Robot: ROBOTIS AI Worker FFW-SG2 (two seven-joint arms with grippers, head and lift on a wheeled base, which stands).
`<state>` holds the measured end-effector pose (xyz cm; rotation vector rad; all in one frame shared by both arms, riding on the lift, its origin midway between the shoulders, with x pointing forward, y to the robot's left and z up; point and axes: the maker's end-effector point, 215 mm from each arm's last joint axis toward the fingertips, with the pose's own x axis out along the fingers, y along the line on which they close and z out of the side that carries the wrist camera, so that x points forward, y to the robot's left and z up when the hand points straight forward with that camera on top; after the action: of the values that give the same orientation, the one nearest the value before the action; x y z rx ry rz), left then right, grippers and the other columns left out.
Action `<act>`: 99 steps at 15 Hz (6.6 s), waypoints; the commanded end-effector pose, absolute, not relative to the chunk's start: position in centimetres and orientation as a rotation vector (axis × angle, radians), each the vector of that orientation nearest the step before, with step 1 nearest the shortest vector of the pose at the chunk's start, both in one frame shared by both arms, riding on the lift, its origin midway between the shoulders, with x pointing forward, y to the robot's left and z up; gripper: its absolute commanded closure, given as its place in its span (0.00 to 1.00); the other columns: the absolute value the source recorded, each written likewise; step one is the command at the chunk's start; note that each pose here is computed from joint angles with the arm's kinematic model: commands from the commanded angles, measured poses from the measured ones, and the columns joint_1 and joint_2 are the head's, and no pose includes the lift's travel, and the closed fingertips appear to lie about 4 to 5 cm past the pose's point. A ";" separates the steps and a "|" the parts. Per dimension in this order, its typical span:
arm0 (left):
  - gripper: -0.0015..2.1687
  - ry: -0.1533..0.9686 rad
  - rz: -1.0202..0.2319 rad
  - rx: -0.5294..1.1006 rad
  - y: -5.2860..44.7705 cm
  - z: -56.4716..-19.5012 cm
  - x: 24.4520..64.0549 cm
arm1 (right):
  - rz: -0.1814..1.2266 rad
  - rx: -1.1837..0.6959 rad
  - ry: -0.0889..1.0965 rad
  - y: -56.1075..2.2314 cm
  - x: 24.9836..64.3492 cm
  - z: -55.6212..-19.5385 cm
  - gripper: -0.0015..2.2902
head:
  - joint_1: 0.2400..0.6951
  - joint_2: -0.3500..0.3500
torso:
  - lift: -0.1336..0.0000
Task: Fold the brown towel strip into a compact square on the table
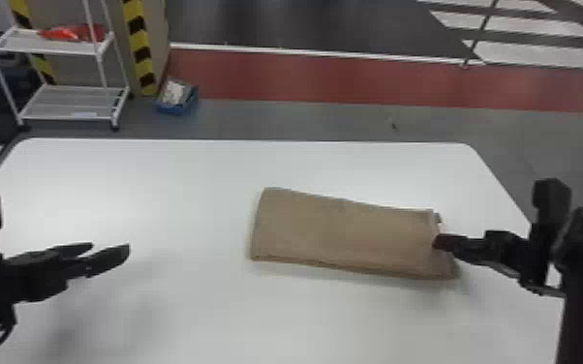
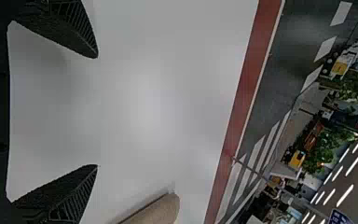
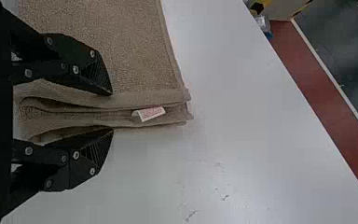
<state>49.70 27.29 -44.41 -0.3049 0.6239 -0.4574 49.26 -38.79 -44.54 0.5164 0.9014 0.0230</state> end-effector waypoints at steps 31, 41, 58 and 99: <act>0.02 0.625 -0.438 -0.307 28.9 -44.4 46.3 | 0.366 0.302 0.695 -22.0 53.9 -34.5 0.48 | 1.00 0.58 | 0.07; 0.03 0.630 -0.444 -0.306 28.2 -44.5 44.7 | 0.520 0.200 0.605 -15.5 53.3 -38.2 0.02 | 1.00 0.69 | 0.07; 0.04 0.609 -0.435 -0.307 29.3 -43.4 44.9 | 0.406 -0.083 0.697 -15.9 56.4 -43.9 0.85 | 1.00 0.66 | 0.07; 0.99 0.618 -1.167 -0.111 10.4 -44.6 43.1 | 0.441 -0.016 0.841 -15.0 50.9 -43.6 0.85 | 1.00 0.44 | 0.07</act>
<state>43.86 11.21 -44.41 -0.1084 0.6221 -1.1472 49.39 -15.29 -43.78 0.0139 0.8675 0.4304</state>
